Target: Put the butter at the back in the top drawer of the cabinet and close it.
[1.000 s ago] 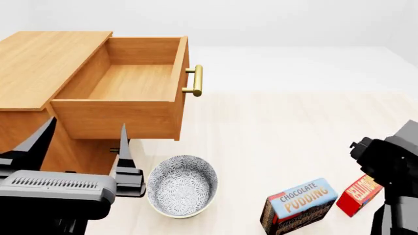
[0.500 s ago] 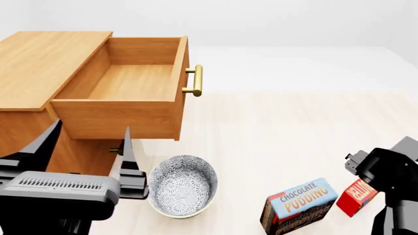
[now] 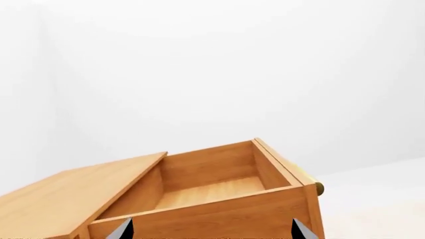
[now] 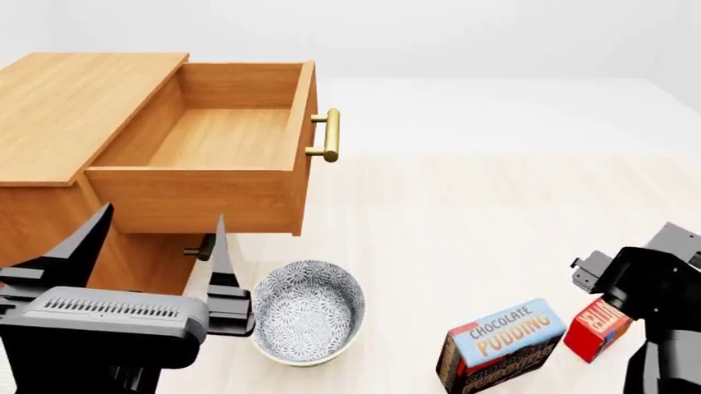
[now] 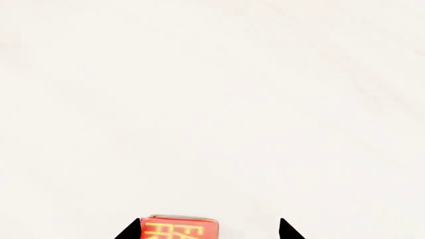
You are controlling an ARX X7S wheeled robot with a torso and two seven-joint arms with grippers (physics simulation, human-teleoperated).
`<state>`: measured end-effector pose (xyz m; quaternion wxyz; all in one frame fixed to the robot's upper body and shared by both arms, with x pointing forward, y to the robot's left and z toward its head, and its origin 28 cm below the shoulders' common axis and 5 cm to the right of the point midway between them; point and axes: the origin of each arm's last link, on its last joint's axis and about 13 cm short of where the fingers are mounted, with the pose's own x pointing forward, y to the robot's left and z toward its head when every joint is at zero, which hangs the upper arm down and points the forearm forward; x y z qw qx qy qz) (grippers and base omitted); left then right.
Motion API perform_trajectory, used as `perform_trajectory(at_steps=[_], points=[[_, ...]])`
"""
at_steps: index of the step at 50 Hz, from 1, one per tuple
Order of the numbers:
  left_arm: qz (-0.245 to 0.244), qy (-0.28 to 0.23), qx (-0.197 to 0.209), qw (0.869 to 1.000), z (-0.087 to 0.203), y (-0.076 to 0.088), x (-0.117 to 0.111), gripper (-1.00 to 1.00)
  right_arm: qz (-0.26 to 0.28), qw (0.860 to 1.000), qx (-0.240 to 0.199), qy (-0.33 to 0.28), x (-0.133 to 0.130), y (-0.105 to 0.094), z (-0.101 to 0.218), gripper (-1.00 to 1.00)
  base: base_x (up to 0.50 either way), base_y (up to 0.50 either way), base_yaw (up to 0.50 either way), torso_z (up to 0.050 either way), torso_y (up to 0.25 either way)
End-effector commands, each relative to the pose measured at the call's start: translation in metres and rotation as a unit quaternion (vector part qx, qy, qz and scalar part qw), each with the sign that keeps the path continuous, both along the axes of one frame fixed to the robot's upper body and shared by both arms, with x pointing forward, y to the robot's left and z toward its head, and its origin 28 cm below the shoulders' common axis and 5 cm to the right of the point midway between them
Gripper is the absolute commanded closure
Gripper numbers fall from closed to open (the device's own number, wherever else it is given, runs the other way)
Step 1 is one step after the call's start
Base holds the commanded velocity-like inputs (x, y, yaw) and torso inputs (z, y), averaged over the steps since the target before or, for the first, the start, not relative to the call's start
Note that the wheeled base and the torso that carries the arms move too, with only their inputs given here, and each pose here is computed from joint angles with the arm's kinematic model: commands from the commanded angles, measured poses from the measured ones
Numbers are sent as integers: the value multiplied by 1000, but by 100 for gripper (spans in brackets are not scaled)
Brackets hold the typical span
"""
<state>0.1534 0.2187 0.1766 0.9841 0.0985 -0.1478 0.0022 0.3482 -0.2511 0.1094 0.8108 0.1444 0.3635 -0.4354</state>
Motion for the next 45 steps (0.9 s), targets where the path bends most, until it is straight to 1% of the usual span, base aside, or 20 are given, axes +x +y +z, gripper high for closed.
perform_trajectory(at_steps=[1,4,7,15,26,43,44,45], points=[[-2,3,-4,1000,-1,0,0,-100,31,999,37,-3,-1,12,-5,-100,0,0,0,0,0],[-1,4,-5,1000,-2,1,0,-100,25,999,30,-7,0,12,-4,-100,0,0,0,0,0],[-1,5,-6,1000,-2,1,0,-100,22,999,32,-10,0,12,-3,-100,0,0,0,0,0],[-1,6,-7,1000,-3,1,0,-100,53,997,56,-6,1,19,-8,-100,0,0,0,0,0],[0,7,-9,1000,-4,2,0,-100,48,997,68,-4,1,18,-15,-100,0,0,0,0,0],[-1,12,-9,1000,-4,1,1,-100,41,996,75,3,3,16,-26,-100,0,0,0,0,0],[0,12,-9,1000,-4,1,1,-100,38,997,73,3,3,16,-26,100,0,0,0,0,0],[0,12,-8,1000,-4,1,1,-100,37,997,72,3,3,16,-26,100,0,0,0,0,0]])
